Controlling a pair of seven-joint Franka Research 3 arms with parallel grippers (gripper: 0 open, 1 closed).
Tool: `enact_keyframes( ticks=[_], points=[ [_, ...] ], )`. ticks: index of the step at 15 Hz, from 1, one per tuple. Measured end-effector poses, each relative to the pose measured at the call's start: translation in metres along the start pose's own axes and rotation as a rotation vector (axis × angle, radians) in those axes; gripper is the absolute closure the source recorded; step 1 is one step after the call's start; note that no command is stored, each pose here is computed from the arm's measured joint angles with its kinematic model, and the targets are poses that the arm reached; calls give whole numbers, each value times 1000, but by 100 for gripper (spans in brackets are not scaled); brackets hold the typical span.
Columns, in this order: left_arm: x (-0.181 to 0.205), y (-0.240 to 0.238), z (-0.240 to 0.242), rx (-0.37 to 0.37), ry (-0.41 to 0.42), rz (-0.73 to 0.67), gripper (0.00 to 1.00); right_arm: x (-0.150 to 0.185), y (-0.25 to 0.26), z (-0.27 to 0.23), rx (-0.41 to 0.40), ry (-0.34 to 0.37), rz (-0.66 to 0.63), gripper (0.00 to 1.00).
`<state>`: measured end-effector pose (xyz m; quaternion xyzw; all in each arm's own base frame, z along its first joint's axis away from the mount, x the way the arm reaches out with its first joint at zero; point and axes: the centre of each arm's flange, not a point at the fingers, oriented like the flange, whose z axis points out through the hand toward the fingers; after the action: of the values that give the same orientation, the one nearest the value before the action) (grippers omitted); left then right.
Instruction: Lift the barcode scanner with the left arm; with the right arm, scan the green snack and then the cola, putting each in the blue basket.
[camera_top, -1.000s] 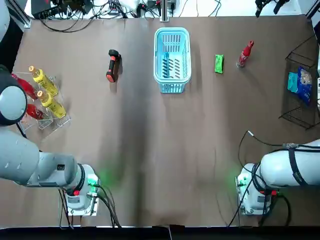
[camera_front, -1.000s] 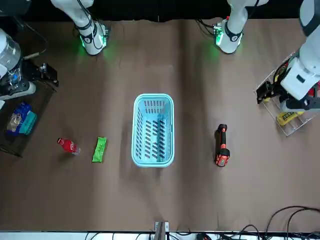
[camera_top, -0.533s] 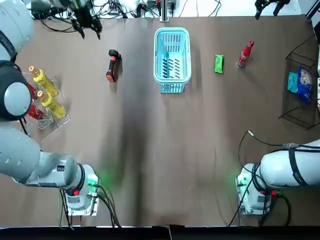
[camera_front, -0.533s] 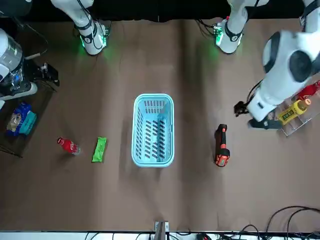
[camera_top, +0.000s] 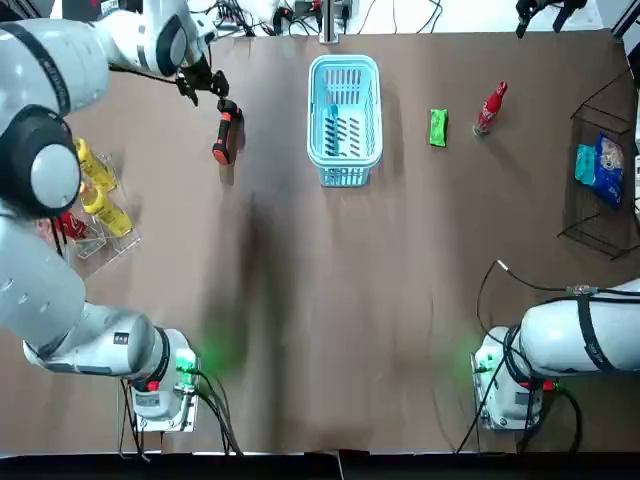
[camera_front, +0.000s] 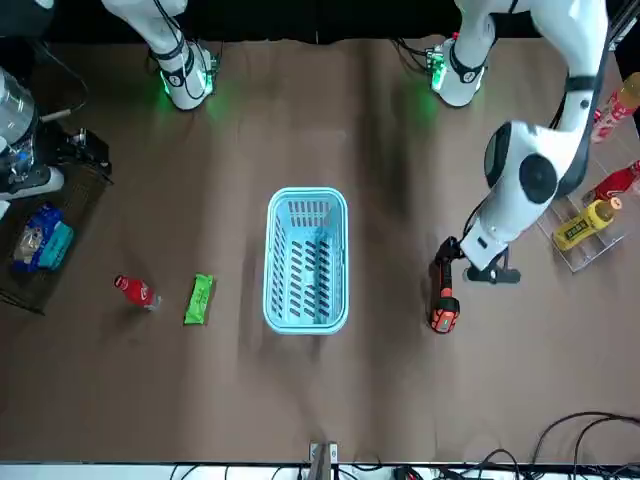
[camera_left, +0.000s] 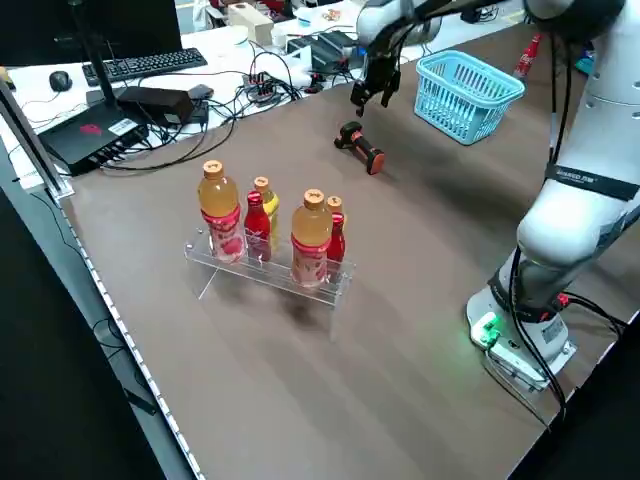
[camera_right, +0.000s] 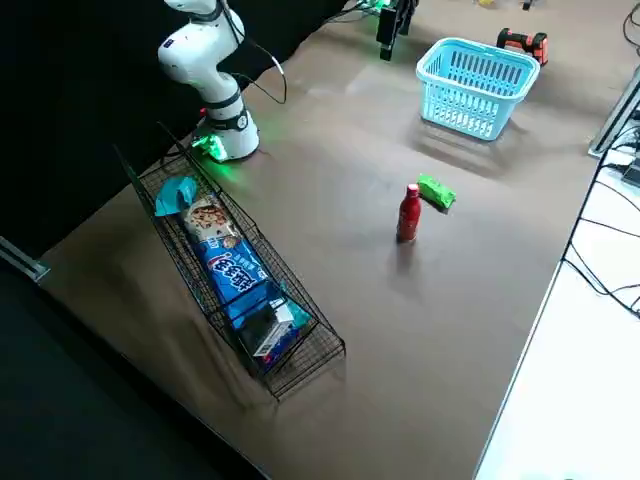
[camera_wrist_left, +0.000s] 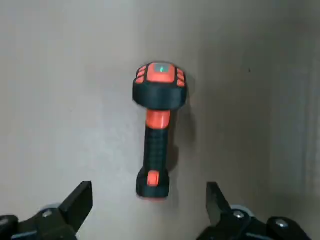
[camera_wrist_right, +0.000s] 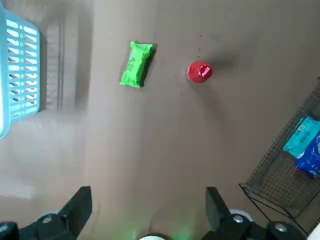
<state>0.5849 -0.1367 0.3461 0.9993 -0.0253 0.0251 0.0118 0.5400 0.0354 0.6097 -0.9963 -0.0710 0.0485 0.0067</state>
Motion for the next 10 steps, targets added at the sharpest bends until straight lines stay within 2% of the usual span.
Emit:
enact_keyframes(
  ticks=[2, 4, 10],
  points=[
    [11, 2, 50, -30, 50, -13, 0, 2, 6, -2, -3, 20, 11, 0],
    [14, 4, 79, -44, 66, -25, 0, 3, 12, -4, -4, 38, 21, 0],
    [9, 19, 124, -50, 13, -25, 0, 2, 21, -5, -4, 45, 38, 0]
  ],
)
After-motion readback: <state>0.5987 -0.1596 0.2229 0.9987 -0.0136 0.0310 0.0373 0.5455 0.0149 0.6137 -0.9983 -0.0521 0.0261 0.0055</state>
